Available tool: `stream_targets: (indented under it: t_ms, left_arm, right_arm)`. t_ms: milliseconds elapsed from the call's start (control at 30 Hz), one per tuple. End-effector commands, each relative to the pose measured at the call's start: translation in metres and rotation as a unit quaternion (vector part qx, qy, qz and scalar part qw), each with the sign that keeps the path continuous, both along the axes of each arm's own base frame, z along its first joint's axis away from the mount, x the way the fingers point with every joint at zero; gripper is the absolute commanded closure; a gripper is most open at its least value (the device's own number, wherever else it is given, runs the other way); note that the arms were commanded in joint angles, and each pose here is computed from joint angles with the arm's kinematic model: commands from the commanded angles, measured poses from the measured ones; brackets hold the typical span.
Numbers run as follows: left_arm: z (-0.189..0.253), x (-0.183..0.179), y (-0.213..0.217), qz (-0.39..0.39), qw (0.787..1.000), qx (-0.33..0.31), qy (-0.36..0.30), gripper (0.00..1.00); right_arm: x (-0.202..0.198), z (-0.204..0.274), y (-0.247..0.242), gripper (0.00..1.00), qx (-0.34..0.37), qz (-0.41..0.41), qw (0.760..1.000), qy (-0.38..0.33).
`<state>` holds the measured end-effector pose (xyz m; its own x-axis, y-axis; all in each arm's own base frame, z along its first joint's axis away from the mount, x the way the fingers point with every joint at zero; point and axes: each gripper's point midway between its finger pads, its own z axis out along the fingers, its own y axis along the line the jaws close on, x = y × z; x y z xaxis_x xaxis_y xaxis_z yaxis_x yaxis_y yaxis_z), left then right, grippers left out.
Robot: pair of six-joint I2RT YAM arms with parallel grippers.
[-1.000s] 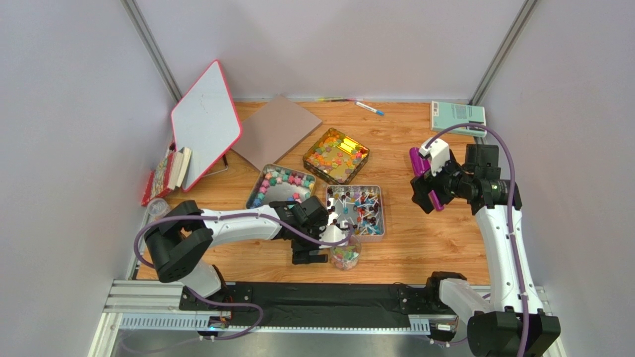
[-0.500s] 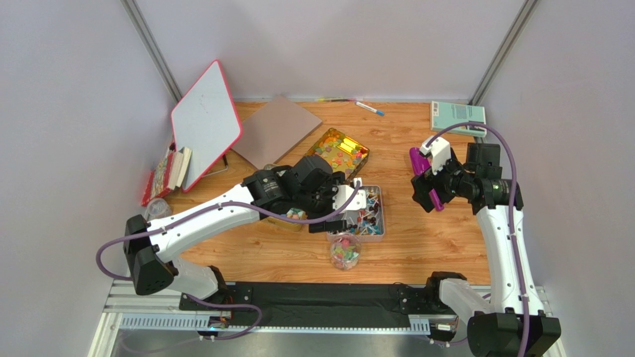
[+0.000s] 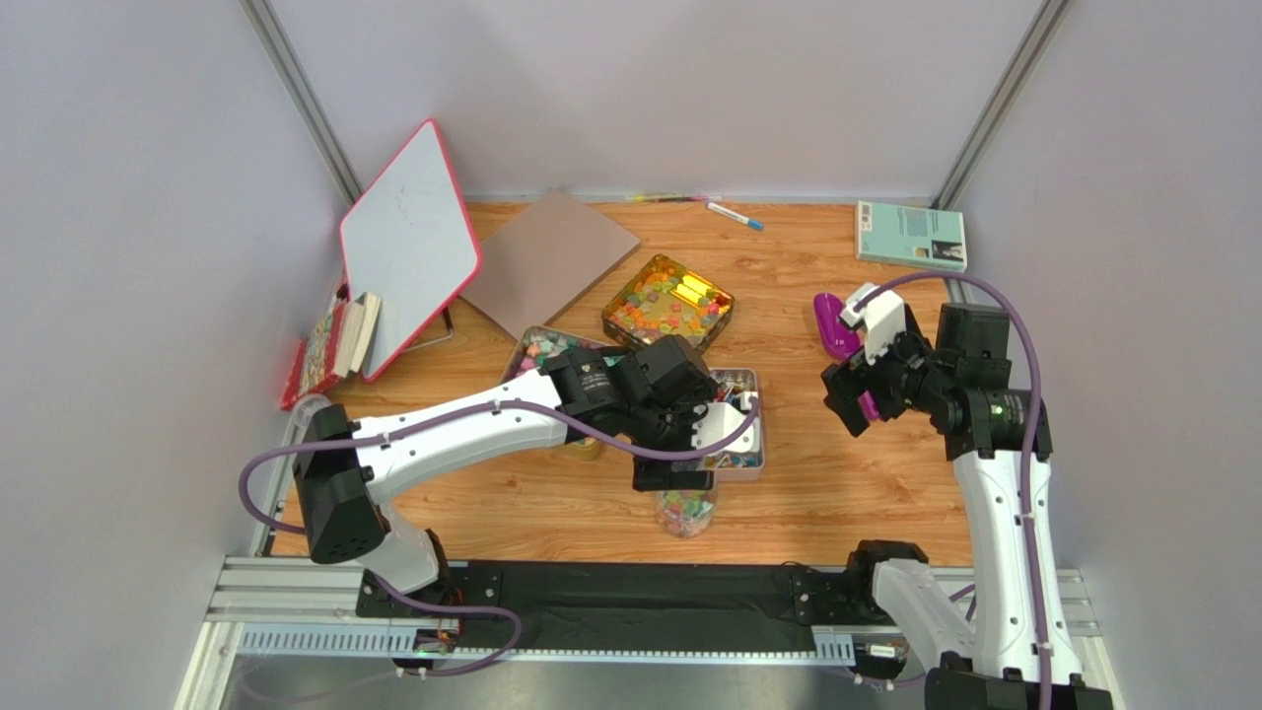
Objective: Pack the candies
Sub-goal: Close the bottle lid on the packing bottle.
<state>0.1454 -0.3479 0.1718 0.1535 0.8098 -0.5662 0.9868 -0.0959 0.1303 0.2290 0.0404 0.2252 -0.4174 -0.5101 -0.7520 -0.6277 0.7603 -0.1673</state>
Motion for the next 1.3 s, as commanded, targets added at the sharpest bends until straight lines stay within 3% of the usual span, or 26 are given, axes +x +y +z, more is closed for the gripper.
stream_targets:
  t_ms: [0,633,1267]
  left_arm:
    - [-0.008,-0.009,-0.003,0.007,1.000,0.008,0.025,0.09]
    - [-0.044,-0.026,-0.025,0.004,0.997,0.040,0.068,0.09]
    - [-0.042,-0.036,-0.049,-0.005,0.996,0.032,0.082,0.05]
  right_arm:
    - [-0.006,-0.002,0.001,0.07,0.000,0.002,1.000,-0.003]
    - [-0.018,0.002,0.001,0.06,0.006,-0.015,1.000,-0.014]
    - [-0.019,-0.002,-0.002,0.07,0.005,-0.025,1.000,-0.010]
